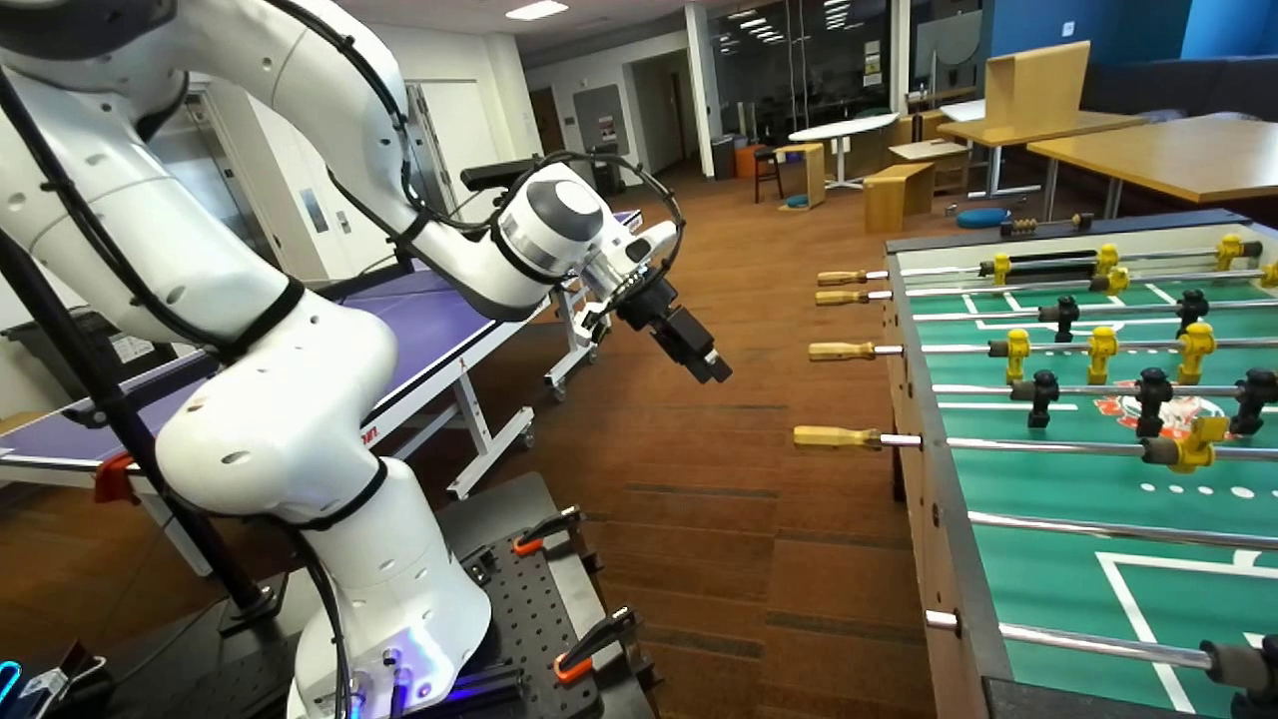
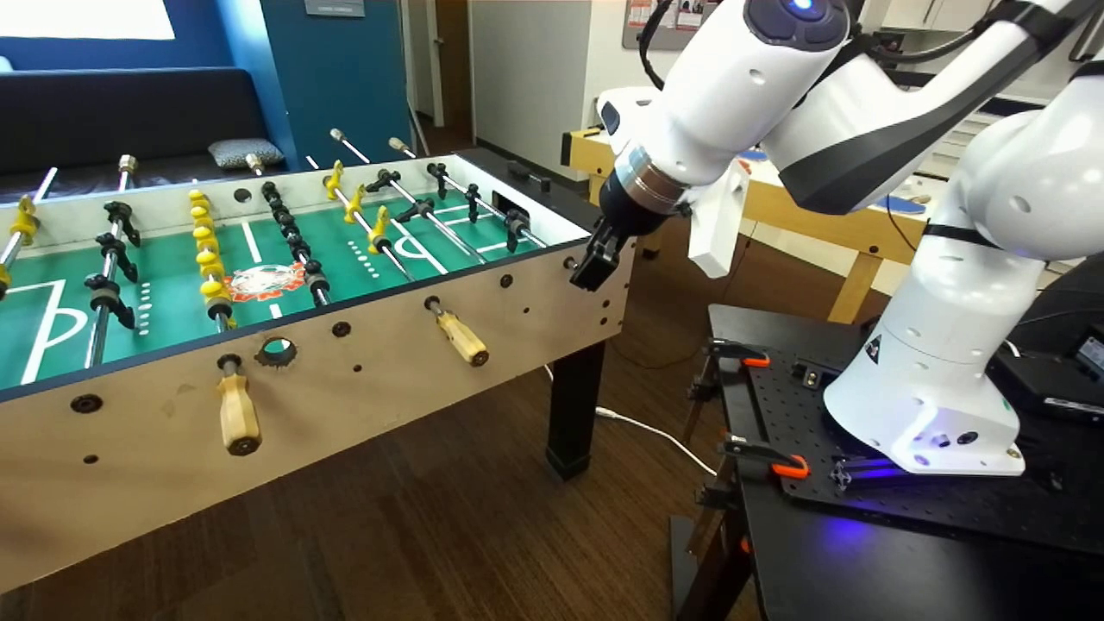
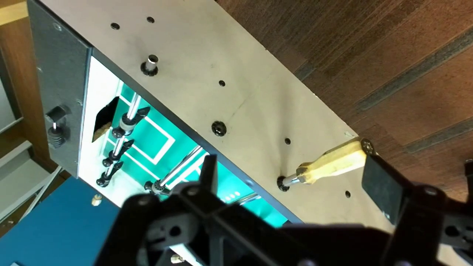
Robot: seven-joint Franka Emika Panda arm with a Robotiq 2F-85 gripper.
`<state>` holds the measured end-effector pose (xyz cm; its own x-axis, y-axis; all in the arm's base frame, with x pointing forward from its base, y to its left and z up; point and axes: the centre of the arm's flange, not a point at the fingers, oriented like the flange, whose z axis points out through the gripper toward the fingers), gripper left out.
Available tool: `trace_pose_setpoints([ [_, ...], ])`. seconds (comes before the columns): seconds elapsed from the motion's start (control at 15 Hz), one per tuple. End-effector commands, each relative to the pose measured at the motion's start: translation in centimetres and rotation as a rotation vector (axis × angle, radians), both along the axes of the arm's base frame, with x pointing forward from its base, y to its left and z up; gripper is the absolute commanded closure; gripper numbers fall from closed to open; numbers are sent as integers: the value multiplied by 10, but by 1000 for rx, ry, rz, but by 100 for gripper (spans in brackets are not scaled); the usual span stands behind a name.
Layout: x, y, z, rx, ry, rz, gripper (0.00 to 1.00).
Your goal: Turn the first wooden handle to the left
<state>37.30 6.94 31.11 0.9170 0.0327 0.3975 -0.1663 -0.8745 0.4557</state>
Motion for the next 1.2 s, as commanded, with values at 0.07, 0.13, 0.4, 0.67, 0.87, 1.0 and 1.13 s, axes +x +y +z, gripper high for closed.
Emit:
trace_pose_setpoints([
  [0.07,6,3,-5,-53,-4,-2,0],
  [0.13,12,12,-15,-113,28,36,0],
  [0.4,14,38,-56,-338,123,173,0],
  [0.67,10,47,-100,-595,115,259,0],
  [0.87,8,43,-124,-715,38,272,0],
  [1.0,8,38,-139,-755,-15,272,0],
  [1.13,9,32,-159,-763,-53,292,0],
])
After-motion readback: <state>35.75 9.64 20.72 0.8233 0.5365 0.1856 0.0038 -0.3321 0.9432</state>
